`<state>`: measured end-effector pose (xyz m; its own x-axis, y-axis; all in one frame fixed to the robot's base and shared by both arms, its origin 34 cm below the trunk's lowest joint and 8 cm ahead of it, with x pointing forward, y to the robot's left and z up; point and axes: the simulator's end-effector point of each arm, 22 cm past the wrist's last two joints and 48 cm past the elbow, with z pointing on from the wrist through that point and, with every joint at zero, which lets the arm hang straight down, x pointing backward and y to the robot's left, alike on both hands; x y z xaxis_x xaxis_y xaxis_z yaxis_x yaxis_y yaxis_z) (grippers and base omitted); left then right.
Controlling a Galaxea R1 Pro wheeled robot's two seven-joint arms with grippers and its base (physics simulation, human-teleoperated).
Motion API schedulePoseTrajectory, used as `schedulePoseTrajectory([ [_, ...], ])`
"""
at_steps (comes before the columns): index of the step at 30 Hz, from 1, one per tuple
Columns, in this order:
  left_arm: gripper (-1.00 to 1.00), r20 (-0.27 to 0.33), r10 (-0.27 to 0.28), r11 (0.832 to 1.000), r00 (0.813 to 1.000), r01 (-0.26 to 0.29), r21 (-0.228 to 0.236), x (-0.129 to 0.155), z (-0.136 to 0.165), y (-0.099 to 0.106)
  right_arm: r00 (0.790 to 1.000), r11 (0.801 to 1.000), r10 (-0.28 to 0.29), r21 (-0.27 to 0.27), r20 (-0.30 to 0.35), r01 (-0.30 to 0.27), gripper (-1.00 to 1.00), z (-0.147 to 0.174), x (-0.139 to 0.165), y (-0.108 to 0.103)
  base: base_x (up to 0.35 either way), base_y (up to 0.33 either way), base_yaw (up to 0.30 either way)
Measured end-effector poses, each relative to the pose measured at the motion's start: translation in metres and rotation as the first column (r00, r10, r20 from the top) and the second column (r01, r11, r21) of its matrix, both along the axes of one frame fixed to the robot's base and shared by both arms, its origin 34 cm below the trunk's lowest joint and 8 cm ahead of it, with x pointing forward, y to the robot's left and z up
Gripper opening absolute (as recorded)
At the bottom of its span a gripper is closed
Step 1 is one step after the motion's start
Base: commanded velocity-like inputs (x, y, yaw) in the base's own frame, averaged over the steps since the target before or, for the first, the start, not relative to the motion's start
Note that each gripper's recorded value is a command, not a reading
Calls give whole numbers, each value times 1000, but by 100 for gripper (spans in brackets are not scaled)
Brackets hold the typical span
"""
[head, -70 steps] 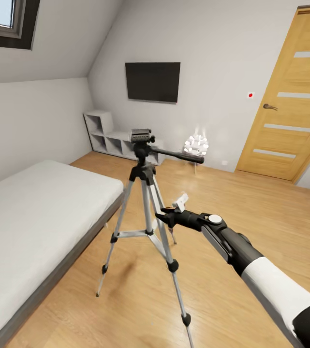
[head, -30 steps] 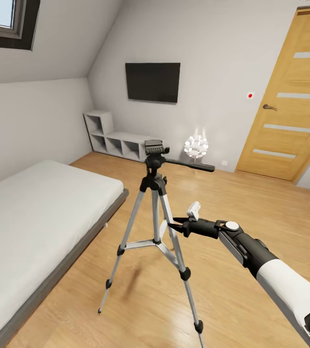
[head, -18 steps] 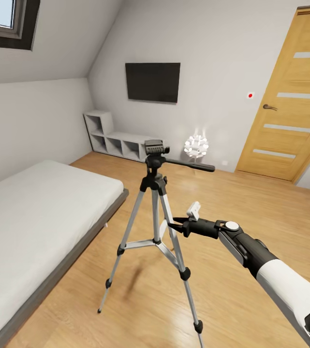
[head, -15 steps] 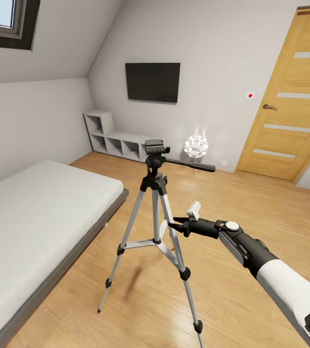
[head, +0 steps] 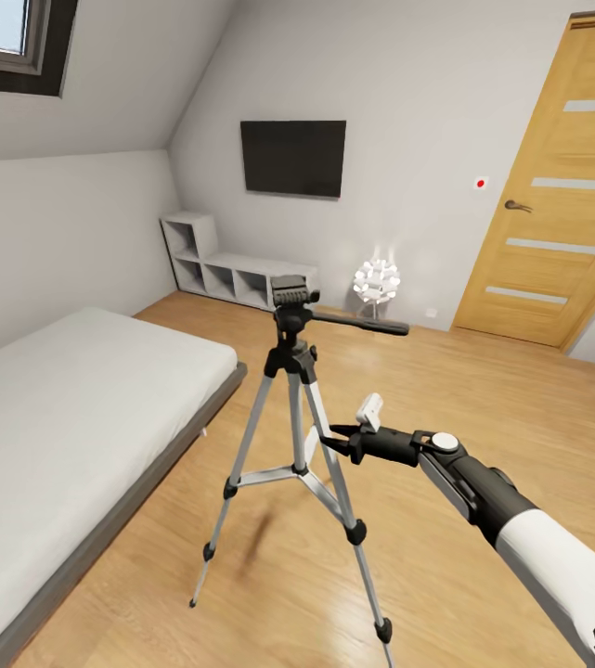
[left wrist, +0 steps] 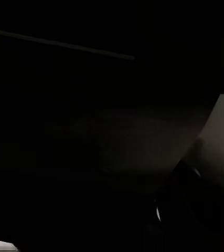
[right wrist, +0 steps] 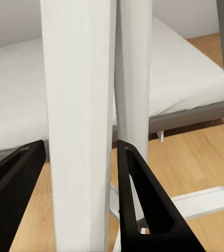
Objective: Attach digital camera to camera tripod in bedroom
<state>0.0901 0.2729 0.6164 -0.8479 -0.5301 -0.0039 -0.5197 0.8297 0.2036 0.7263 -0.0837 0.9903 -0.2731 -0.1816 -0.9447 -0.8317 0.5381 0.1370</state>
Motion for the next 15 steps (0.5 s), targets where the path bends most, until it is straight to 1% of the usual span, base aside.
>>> schedulePoseTrajectory([
  [3, -100, -15, 3, 1000, 1000, -3, -1, -13, 2, -3, 1000, 1000, 7, -5, 4, -7, -100, -2, -5, 1, 0, 0, 0],
  [7, -100, -39, 8, 1000, 999, -8, -1, -32, 6, -4, 1000, 1000, -4, 4, 3, 4, -100, -1, -3, -2, 0, 0, 0],
  [9, -100, -42, 3, 1000, 999, -3, -3, -34, 6, -4, 1000, 1000, -1, 7, -2, 1, -100, 0, -4, -1, 0, 0, 0],
  [15, -100, -43, 5, 1000, 999, -5, -2, -34, 6, -4, 999, 997, -32, 69, -23, 33, -100, 18, 2, -11, 0, 0, 0],
])
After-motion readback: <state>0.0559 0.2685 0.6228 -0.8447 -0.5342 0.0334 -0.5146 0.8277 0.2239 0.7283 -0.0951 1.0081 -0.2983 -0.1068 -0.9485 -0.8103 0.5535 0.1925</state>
